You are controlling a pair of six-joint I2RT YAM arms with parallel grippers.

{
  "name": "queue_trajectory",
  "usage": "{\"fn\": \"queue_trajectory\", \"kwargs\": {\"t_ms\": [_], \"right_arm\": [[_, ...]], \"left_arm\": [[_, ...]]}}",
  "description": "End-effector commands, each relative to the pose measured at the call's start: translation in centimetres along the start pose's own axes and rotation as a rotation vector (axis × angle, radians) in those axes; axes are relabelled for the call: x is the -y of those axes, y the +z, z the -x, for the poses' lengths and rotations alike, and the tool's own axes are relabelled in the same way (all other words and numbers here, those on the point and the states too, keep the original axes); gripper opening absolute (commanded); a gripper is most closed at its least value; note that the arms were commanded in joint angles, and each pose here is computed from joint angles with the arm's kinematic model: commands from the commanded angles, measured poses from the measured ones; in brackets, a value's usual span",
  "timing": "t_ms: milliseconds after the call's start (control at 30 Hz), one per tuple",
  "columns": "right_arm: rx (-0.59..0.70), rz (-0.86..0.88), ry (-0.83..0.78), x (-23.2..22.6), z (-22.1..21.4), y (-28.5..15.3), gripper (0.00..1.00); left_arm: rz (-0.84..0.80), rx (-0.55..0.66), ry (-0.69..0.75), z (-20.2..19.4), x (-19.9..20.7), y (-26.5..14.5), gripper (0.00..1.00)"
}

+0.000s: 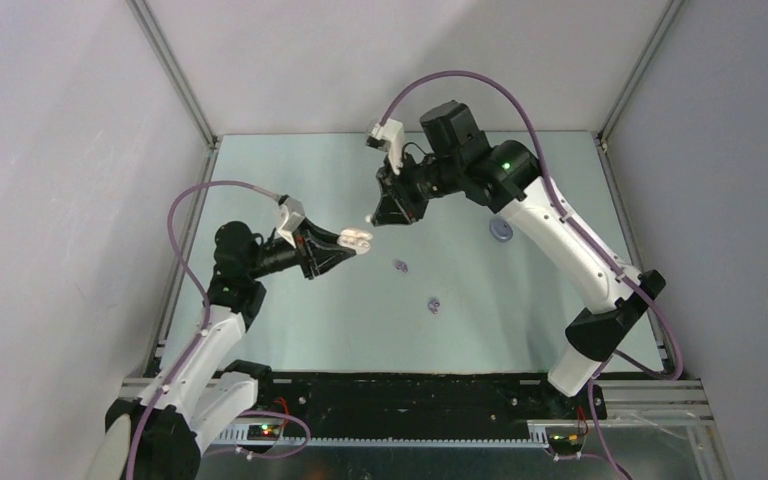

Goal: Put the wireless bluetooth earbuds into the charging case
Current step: Insert the left earbud into the left side groove of the charging case.

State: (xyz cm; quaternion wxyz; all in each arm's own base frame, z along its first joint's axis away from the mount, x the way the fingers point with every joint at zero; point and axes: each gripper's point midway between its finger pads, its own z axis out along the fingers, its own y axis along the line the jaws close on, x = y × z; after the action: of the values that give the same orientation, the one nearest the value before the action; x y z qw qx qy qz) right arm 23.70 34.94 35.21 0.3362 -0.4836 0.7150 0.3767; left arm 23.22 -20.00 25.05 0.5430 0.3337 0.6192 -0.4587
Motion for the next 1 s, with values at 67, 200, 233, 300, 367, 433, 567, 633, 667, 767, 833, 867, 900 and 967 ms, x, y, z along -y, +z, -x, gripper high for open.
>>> {"fn": "queue_trajectory", "kwargs": {"t_ms": [67,200,233,300,367,433,567,633,667,767,833,867,900,967], "right_arm": [[0.022,-0.016,-0.077,-1.7,1.7,1.5,0.0],[0.001,-0.008,-0.122,-2.8,1.3,2.2,0.0],[-0.005,-0.018,-0.128,-2.8,1.2,2.4,0.0],[-0.012,-0.015,-0.144,-3.4,1.0,2.8,0.0],[-0.013,-0.02,-0.146,-3.5,1.0,3.1,0.0],[-0.016,-0.026,-0.152,-3.5,1.0,3.4,0.0],[-0.018,-0.035,-0.157,-3.3,1.1,3.9,0.0],[-0.02,-0.034,-0.157,-3.3,1.1,4.2,0.0],[-0.023,-0.035,-0.155,-3.3,1.0,4.3,0.0],[-0.029,-0.038,-0.154,-3.2,0.8,4.3,0.0],[-0.03,-0.042,-0.15,-3.1,0.7,4.4,0.0],[-0.028,-0.046,-0.15,-3.0,0.7,4.4,0.0],[-0.026,-0.049,-0.147,-3.0,0.8,4.4,0.0],[-0.018,-0.055,-0.144,-3.0,0.9,4.4,0.0]], "left_arm": [[-0.092,0.01,0.186,2.6,2.2,0.0,0.0],[-0.106,-0.005,0.228,2.6,2.7,-0.3,0.0],[-0.105,-0.003,0.249,2.7,2.8,-0.4,0.0],[-0.106,0.005,0.26,3.1,3.0,-0.4,0.0],[-0.112,0.01,0.266,3.3,3.2,-0.5,0.0],[-0.115,0.007,0.263,3.2,3.5,-0.6,0.0],[-0.119,0.018,0.26,3.7,4.0,-0.8,0.0],[-0.112,0.03,0.248,4.1,4.0,-0.8,0.0],[-0.112,0.033,0.231,4.2,4.0,-0.7,0.0],[-0.115,0.057,0.23,5.0,4.2,-0.6,0.0],[-0.119,0.062,0.222,5.3,4.3,-0.6,0.0],[-0.12,0.063,0.219,5.3,4.3,-0.5,0.0],[-0.122,0.064,0.219,5.4,4.3,-0.5,0.0],[-0.123,0.063,0.211,5.2,4.3,-0.5,0.0]]}}
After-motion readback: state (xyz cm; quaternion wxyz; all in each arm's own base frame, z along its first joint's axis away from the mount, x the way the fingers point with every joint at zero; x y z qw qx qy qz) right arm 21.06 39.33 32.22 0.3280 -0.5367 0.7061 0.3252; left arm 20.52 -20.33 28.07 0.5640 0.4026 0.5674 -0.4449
